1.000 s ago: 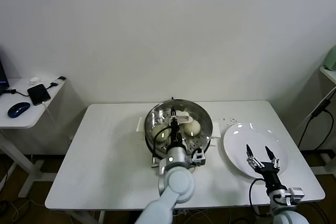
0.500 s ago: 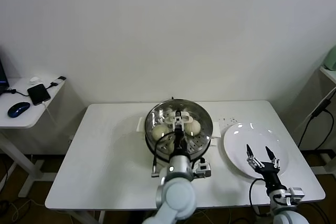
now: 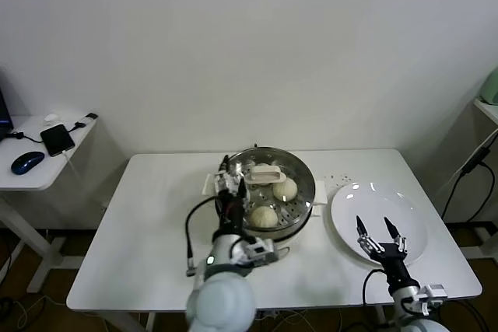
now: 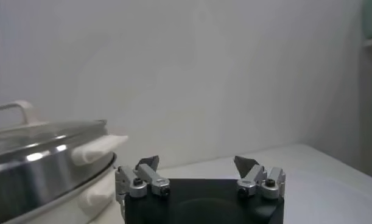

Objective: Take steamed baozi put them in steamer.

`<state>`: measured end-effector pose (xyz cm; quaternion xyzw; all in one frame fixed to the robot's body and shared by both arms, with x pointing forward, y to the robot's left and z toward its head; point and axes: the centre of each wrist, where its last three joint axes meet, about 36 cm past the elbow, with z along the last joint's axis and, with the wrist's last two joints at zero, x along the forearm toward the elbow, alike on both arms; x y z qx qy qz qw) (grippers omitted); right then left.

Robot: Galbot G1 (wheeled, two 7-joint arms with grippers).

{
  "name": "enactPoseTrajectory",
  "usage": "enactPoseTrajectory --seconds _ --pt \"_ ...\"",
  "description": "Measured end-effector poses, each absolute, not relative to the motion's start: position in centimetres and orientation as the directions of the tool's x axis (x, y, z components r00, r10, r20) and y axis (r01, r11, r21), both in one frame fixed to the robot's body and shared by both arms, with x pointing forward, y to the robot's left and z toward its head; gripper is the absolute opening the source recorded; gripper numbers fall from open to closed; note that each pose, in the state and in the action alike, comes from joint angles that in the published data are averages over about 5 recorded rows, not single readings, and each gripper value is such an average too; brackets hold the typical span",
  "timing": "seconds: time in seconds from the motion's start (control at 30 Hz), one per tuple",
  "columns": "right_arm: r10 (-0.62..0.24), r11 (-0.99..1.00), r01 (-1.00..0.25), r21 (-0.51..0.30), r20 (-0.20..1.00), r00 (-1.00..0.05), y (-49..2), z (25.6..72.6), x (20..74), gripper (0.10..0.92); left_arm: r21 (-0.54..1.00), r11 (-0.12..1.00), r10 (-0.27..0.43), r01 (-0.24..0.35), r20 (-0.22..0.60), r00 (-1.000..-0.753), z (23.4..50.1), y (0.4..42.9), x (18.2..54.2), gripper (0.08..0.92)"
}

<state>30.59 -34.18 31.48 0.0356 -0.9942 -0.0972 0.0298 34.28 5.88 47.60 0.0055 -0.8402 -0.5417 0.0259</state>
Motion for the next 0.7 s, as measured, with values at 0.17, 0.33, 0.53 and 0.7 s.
enactPoseTrajectory --seconds 0.17,0.33,0.53,0.7 --pt "-0.102 0.980 -0.090 0.179 0.060 -0.993 -33.5 31.4 29.6 0.823 0.819 0.573 -0.014 0.045 0.064 -0.998 45.9 11.3 34.0 0.823" --pt "-0.124 0.978 -0.112 0.175 0.060 -0.990 -32.3 31.2 28.6 0.823 0.659 0.749 0.026 0.073 0.081 -0.996 43.5 15.8 32.7 0.823" --pt "-0.135 0.976 -0.120 0.182 0.071 -0.988 -31.0 30.5 27.1 0.823 0.444 0.891 0.045 0.090 0.111 -0.993 40.4 19.1 29.5 0.823" --pt "-0.131 0.976 -0.115 0.184 0.081 -0.988 -30.4 30.6 26.0 0.823 0.311 0.946 0.041 0.095 0.175 -0.984 39.0 20.3 26.8 0.823"
